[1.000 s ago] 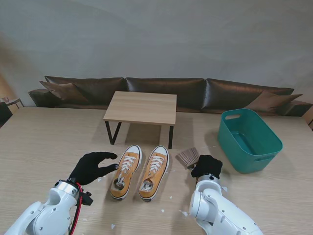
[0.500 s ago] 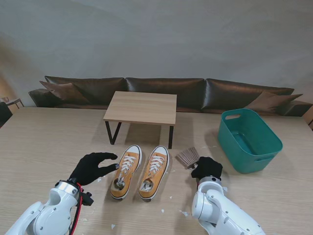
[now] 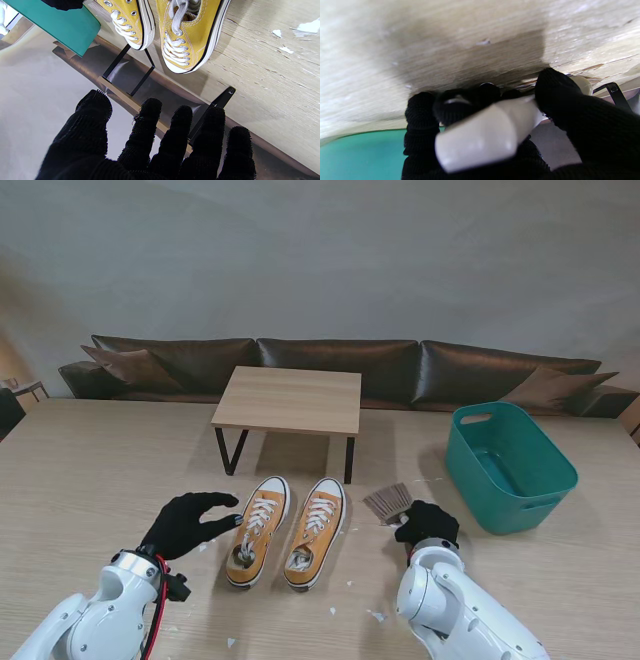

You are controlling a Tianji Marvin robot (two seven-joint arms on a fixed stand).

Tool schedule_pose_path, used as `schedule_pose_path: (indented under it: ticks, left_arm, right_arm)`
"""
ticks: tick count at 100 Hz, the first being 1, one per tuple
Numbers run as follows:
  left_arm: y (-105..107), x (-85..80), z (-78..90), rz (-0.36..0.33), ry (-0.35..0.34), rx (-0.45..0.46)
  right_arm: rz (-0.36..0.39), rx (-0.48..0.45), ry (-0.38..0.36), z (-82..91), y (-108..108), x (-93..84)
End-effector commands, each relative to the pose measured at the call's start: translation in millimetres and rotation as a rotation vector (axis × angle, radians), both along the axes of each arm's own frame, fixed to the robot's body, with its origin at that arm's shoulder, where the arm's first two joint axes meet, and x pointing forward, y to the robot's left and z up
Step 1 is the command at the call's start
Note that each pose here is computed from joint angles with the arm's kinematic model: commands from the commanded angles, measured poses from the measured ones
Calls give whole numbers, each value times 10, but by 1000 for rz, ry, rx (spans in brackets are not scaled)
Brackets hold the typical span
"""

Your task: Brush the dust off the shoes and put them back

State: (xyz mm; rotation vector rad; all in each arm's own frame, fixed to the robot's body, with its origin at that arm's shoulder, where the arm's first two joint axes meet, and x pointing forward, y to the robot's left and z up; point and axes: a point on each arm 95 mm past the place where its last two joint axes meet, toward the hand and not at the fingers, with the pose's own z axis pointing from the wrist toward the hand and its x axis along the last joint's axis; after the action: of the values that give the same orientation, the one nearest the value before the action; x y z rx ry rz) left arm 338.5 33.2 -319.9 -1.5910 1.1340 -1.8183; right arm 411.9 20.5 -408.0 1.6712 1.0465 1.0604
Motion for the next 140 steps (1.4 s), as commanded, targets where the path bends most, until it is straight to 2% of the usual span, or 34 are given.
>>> schedule_pose_path:
  ticks: [1, 24, 37, 64, 77, 99, 117, 125, 140]
  left_arm:
    - [-22, -15, -2, -6, 14, -6]
    - [-23, -16, -3, -5, 21, -8]
    - [-22, -16, -6, -6, 26, -5]
    - [-23, -8, -29, -5, 45, 8]
    - [-25, -8, -33, -5, 51, 13]
    - [-24, -5, -34, -3, 51, 16]
    - [-25, -4, -39, -4, 57, 20]
    - [-26, -4, -41, -3, 58, 21]
    - [-28, -4, -43, 0, 58, 22]
  right_arm:
    - [1, 9, 71, -243, 8, -178]
    - [12, -21, 43, -205, 13, -165]
    - [41, -67, 34, -196, 6, -146]
    - [154, -121, 137, -150, 19, -169]
    - [183, -128, 161, -148, 46, -170]
    - [217, -107, 197, -130, 62, -161]
    - [220, -64, 178, -103, 62, -147]
    - [219, -24, 162, 20, 72, -215]
    - [243, 19, 157, 117, 47, -257]
